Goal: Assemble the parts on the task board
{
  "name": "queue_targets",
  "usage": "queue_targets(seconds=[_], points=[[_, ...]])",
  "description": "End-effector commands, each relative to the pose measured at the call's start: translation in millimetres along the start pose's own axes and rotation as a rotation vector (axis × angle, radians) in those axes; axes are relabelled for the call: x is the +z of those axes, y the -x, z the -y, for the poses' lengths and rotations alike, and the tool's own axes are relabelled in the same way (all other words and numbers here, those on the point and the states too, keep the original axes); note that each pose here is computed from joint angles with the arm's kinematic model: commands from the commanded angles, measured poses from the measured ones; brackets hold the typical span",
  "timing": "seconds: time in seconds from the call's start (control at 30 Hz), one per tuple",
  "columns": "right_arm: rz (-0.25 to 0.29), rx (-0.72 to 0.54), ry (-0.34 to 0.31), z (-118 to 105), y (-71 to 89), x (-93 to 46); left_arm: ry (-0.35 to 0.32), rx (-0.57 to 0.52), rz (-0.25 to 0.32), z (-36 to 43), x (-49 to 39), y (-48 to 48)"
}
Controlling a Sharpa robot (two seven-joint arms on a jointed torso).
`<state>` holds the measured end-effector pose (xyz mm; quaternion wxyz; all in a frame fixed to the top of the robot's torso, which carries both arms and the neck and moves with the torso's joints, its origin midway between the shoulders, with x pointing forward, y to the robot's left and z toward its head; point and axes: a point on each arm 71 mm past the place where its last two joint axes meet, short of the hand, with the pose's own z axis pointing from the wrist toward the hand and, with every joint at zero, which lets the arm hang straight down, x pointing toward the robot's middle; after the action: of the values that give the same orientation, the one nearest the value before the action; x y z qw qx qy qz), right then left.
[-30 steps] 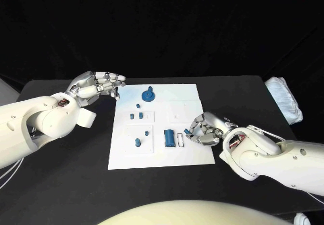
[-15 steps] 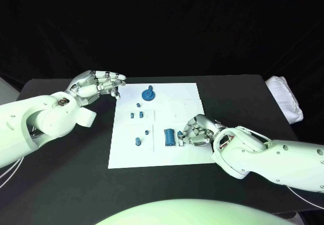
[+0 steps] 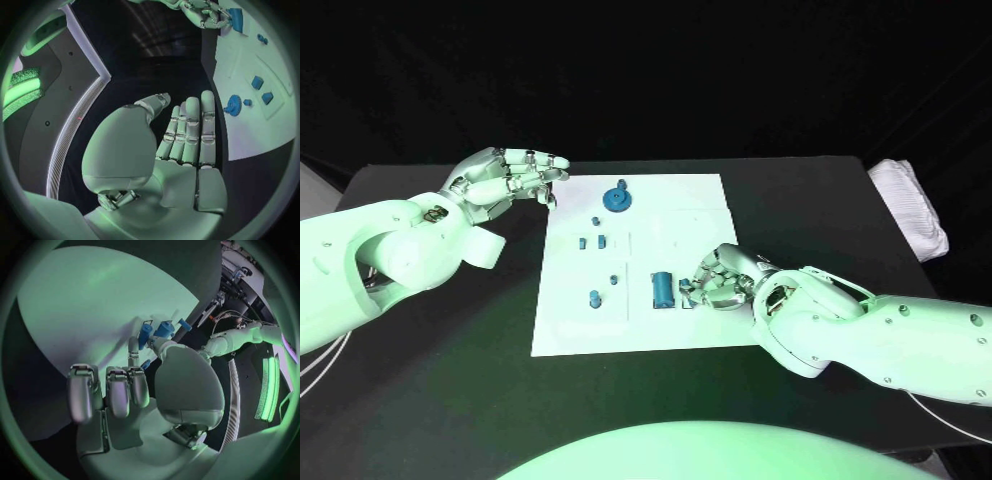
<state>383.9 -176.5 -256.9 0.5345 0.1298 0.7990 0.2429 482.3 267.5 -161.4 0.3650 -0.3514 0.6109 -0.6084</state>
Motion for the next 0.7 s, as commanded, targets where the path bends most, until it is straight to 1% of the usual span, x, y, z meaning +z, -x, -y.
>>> queue_targets(seconds=[0.03, 0.7], points=[[-0.017, -0.024, -0.013, 1.0, -2.5, -0.1, 0.0, -0.01, -0.023, 0.5, 0.0, -2.5], [-0.013, -0.023, -0.001, -1.7, -3.1, -0.3, 0.007, -0.009, -0.022, 0.1, -0.7, -1.3]])
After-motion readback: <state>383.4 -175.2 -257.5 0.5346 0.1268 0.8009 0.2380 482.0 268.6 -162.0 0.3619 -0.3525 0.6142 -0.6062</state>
